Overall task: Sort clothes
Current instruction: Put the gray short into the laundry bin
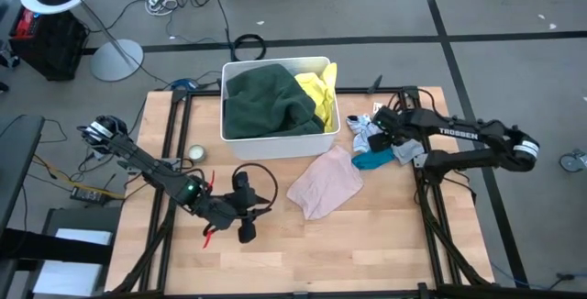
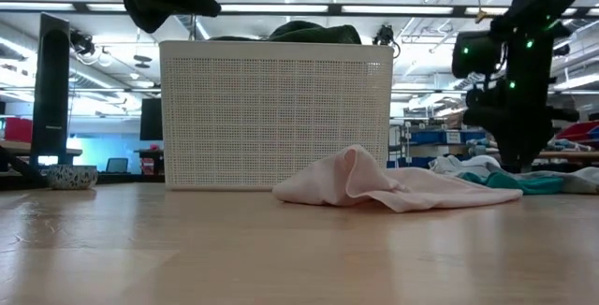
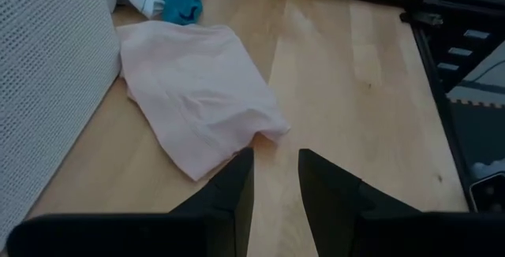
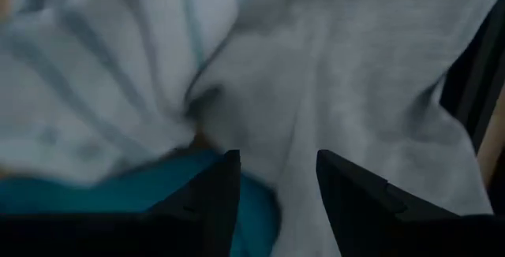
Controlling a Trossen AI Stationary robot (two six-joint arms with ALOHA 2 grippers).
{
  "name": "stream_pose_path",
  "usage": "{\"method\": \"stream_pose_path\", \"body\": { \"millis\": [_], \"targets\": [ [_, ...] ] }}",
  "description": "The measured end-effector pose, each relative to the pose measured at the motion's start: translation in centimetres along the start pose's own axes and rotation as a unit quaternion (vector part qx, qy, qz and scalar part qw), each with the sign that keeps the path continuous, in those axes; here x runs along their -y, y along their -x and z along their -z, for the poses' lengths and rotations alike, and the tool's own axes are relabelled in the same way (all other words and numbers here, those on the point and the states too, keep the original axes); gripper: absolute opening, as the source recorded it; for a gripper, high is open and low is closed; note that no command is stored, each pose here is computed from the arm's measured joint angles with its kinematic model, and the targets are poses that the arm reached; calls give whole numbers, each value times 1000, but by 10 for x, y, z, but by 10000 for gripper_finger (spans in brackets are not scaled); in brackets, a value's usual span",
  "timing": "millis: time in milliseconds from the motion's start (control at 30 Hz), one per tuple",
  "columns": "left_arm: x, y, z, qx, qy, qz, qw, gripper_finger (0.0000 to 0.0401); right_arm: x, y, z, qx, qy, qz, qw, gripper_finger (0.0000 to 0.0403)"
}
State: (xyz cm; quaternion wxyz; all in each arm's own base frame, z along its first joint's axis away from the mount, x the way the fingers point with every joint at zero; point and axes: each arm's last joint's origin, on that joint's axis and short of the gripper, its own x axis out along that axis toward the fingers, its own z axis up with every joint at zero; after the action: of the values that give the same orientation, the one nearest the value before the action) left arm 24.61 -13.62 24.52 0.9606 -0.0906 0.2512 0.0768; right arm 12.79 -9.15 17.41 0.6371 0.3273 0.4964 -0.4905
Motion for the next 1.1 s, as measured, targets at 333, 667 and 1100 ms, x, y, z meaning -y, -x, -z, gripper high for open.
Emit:
{"method": "stream_pose_path", "body": {
  "millis": [333,667,1100],
  "targets": [
    [-1,-1,-1,2,-3,0,1000,106,18,-28,-14,-16,-35,3,999,116],
    [-1,-1,-1,-3,-4,3,1000,106,12,-21,-12,-43,-14,9,999,6],
    [-1,-1,-1,-3,-5,3,1000,106,-2,108,-27,135,-5,-75,988,2]
  ]
}}
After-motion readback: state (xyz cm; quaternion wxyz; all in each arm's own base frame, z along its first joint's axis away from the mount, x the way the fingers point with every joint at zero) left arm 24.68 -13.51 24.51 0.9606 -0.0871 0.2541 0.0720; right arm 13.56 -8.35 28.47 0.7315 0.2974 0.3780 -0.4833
